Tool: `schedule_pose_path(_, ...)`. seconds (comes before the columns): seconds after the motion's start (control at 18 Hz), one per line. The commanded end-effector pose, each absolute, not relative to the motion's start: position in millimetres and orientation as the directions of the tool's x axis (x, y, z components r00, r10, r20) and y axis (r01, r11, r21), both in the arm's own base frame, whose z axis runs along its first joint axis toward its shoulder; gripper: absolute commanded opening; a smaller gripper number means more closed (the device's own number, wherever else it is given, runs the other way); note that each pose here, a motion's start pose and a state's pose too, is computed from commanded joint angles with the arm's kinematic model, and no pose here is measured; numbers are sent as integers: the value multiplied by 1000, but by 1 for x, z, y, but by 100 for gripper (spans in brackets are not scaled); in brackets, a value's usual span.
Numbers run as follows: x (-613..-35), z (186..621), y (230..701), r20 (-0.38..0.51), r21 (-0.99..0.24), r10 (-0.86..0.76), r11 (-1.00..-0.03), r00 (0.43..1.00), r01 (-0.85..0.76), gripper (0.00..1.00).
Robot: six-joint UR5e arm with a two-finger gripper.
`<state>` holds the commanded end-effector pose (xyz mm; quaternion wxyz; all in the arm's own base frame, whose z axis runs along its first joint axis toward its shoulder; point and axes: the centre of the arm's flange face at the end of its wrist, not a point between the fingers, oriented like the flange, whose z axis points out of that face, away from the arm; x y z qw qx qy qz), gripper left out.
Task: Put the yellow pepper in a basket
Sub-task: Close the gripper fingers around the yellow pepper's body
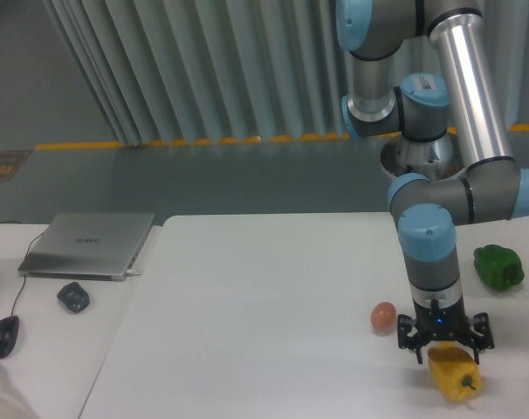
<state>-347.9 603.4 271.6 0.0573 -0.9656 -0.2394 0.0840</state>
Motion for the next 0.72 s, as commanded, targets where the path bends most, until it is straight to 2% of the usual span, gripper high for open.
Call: schedule_pose_path(0.72, -343, 263, 615, -139, -146, 454, -888, 880, 436, 100)
